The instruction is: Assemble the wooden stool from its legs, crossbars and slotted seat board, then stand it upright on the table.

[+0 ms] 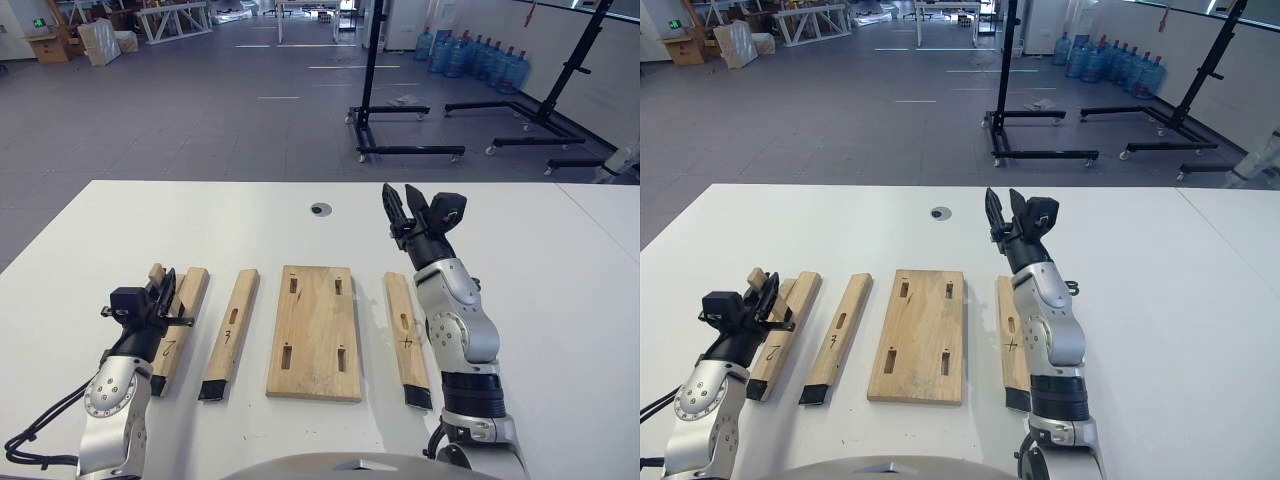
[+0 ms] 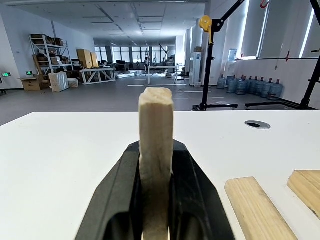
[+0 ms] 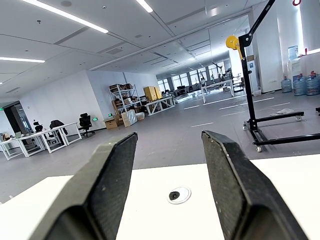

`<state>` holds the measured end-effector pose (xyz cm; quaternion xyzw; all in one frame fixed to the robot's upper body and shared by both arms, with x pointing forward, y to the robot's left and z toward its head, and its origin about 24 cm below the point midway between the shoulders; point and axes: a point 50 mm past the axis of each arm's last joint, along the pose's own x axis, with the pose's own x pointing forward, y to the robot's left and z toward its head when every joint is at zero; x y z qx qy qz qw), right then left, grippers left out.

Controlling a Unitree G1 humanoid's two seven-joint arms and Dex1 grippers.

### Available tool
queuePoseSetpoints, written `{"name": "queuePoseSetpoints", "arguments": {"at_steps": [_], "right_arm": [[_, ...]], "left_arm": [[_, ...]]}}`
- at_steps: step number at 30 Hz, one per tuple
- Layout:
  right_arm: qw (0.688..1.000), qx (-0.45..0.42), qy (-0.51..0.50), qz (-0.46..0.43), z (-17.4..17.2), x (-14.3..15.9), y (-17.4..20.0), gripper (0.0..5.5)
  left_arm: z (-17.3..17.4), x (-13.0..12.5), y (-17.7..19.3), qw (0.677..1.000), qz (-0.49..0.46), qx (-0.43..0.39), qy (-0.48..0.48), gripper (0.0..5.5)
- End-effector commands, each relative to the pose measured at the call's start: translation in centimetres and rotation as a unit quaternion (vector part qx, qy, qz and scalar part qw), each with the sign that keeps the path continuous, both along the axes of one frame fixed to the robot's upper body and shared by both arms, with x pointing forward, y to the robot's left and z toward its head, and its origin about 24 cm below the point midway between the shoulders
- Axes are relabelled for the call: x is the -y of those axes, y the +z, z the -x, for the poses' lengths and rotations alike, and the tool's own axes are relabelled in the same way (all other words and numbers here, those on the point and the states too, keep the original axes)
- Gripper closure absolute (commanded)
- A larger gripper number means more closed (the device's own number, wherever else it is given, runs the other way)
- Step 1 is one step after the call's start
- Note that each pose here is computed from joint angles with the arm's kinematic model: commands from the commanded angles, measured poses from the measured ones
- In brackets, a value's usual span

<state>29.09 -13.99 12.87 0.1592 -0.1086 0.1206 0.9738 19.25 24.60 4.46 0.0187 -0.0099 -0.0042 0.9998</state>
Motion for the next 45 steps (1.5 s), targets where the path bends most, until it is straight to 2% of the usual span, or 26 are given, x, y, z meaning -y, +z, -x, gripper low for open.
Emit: {"name": "queuePoseSetpoints", "arguments": {"at_steps": [1, 3, 15, 22, 27, 37, 42, 45], "right_arm": [[1.000, 0.005, 0.003, -0.001, -0.3, -0.1, 0.5, 3.14], [1.000, 0.005, 0.002, -0.001, -0.3, -0.1, 0.5, 3.14], [1.000, 0.011, -0.003, -0.006, -0.3, -0.1, 0.7, 3.14], [1.000, 0.013, -0.004, -0.007, -0.3, -0.1, 0.7, 3.14], [1.000, 0.016, -0.003, -0.020, -0.3, 0.0, 0.8, 3.14], [0.999, 0.031, -0.002, -0.035, -0.4, -0.2, 1.2, 3.14], [0.999, 0.032, -0.003, -0.034, -0.6, -0.3, 1.3, 3.14], [0.999, 0.030, 0.001, -0.032, -0.8, -0.5, 1.3, 3.14]], "left_arm": [[3.0, 0.3, -5.5, 0.987, 0.033, -0.155, 0.003, 5.11], [2.7, 0.1, -5.3, 0.988, 0.033, -0.151, 0.004, 5.11], [0.5, 0.3, -1.1, 0.996, 0.036, -0.080, 0.016, 3.26], [-0.5, 0.3, 3.8, 0.999, 0.018, 0.016, 0.028, 3.22], [-1.5, 0.8, 8.2, 0.996, -0.005, 0.086, -0.011, 3.22], [-4.4, 1.3, 14.2, 0.987, 0.007, 0.158, -0.038, 3.22], [-5.3, 1.6, 14.1, 0.990, 0.010, 0.133, -0.048, 3.22], [-5.9, 1.8, 10.3, 0.998, 0.015, 0.041, -0.046, 3.22]]}}
